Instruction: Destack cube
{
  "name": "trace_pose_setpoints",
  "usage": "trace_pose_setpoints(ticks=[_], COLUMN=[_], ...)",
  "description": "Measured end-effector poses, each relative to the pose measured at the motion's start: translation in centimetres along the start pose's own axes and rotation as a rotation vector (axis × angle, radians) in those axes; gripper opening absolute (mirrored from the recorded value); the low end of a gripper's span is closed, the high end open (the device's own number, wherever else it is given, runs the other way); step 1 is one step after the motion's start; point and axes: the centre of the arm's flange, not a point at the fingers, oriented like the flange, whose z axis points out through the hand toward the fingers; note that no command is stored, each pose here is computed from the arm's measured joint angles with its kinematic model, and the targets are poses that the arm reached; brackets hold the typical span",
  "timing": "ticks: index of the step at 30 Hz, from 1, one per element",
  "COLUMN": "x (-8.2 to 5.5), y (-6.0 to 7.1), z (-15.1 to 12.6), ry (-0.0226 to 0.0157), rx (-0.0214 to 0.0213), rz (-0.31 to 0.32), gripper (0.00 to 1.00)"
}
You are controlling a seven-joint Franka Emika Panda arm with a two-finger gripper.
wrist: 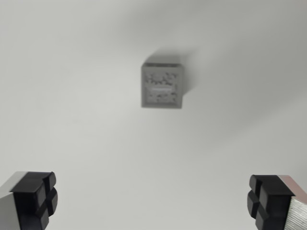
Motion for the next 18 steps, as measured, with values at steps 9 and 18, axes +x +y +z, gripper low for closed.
trace_pose_setpoints(ticks=[9, 18], x=[0.0, 0.0], y=[0.0, 0.0], z=[-2.3, -3.9], ry=[-0.0008, -0.0010], rx=[-0.0010, -0.0011], rz=[0.001, 0.001], gripper=[1.00, 1.00])
